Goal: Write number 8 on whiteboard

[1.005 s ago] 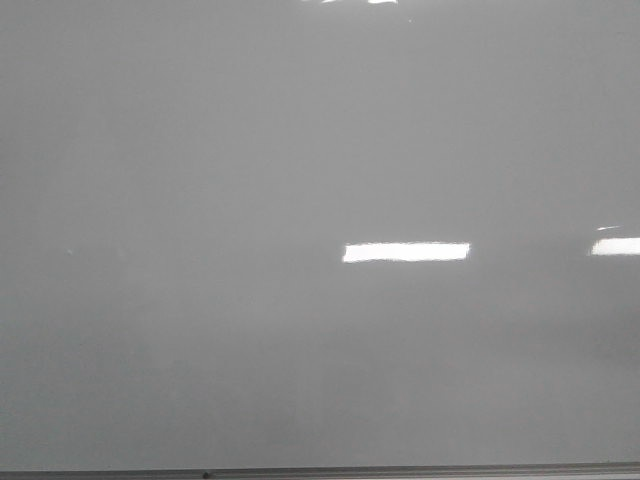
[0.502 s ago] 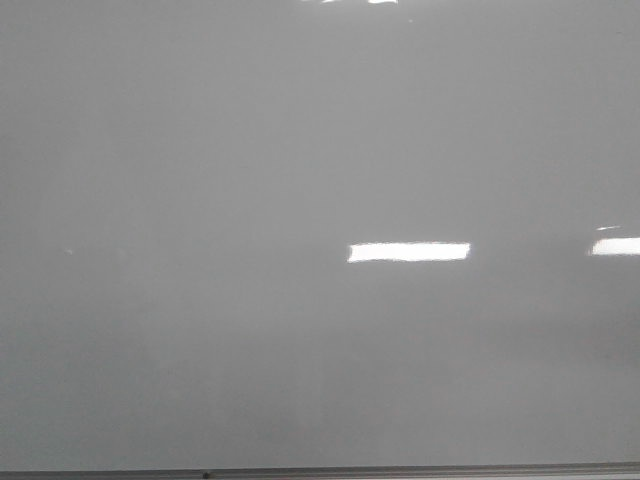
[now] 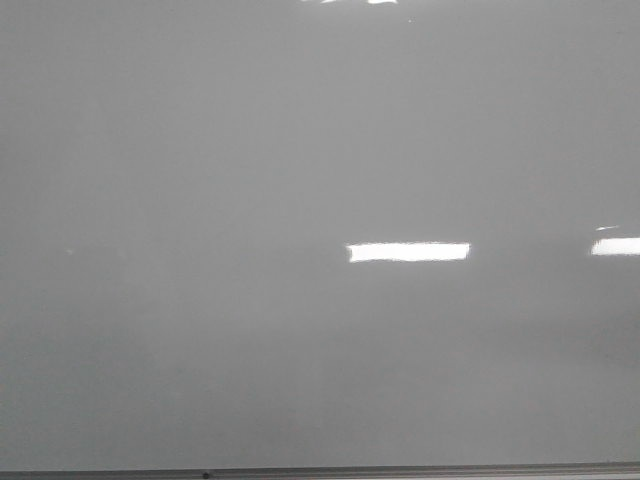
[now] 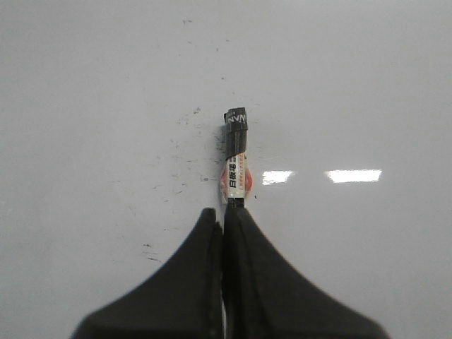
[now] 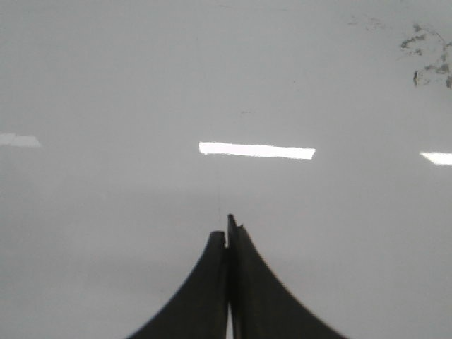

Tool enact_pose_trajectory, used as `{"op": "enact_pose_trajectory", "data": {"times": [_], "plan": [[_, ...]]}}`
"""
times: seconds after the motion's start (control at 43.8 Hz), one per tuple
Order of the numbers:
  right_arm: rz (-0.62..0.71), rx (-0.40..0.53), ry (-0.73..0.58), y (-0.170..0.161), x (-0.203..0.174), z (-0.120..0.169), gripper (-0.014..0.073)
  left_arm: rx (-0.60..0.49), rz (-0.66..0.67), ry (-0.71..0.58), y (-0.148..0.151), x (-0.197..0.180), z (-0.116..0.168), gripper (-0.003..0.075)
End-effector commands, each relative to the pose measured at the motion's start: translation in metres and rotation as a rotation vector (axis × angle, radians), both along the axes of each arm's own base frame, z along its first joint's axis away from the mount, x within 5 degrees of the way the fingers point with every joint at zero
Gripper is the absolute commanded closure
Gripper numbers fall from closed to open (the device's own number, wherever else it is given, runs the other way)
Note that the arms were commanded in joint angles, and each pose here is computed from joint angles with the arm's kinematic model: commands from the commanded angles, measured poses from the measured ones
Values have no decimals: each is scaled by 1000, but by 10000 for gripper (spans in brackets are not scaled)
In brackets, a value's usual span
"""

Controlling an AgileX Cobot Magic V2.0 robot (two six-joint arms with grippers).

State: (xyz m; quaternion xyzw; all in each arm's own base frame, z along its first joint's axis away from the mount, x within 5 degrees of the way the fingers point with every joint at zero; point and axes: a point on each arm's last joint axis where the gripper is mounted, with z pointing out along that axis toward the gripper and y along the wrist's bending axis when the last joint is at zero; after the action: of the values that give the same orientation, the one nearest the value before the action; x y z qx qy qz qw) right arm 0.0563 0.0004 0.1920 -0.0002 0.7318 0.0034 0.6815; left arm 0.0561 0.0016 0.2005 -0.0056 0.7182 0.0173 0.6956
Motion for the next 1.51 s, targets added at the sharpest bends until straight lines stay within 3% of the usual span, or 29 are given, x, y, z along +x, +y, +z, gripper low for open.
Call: {"op": "enact_pose_trajectory", "data": {"times": [0.0,0.32,0.457,0.571,0.662,0.799,0.913,1.142,1.187,1.256,1.393,1.438,1.484], "plan": [[-1,-15,-107,0,-1,10,666,-10,4,-89,0,-1,4,741],[-1,-15,-175,0,-1,16,666,-14,6,-119,1,-1,7,741],[-2,-5,-265,0,-5,37,666,-11,15,-293,1,-4,24,741],[3,14,-226,0,-13,64,665,-7,17,-424,1,-11,54,741],[6,14,-166,0,-17,85,665,-6,11,-377,1,-13,76,741],[8,13,-83,1,-9,111,665,-5,3,-190,0,4,98,741],[7,13,-16,1,9,120,665,-11,0,-23,1,29,101,741],[7,13,55,1,25,118,664,-15,1,89,2,55,98,730],[7,13,59,1,25,118,650,-16,1,96,2,56,97,693],[7,13,61,1,25,118,559,-16,1,100,2,56,97,570],[7,13,58,1,25,118,247,-23,1,102,2,56,96,175],[7,13,58,1,25,118,134,-23,1,102,2,56,96,66],[7,13,58,1,25,118,75,-23,1,102,2,56,96,17]]}}
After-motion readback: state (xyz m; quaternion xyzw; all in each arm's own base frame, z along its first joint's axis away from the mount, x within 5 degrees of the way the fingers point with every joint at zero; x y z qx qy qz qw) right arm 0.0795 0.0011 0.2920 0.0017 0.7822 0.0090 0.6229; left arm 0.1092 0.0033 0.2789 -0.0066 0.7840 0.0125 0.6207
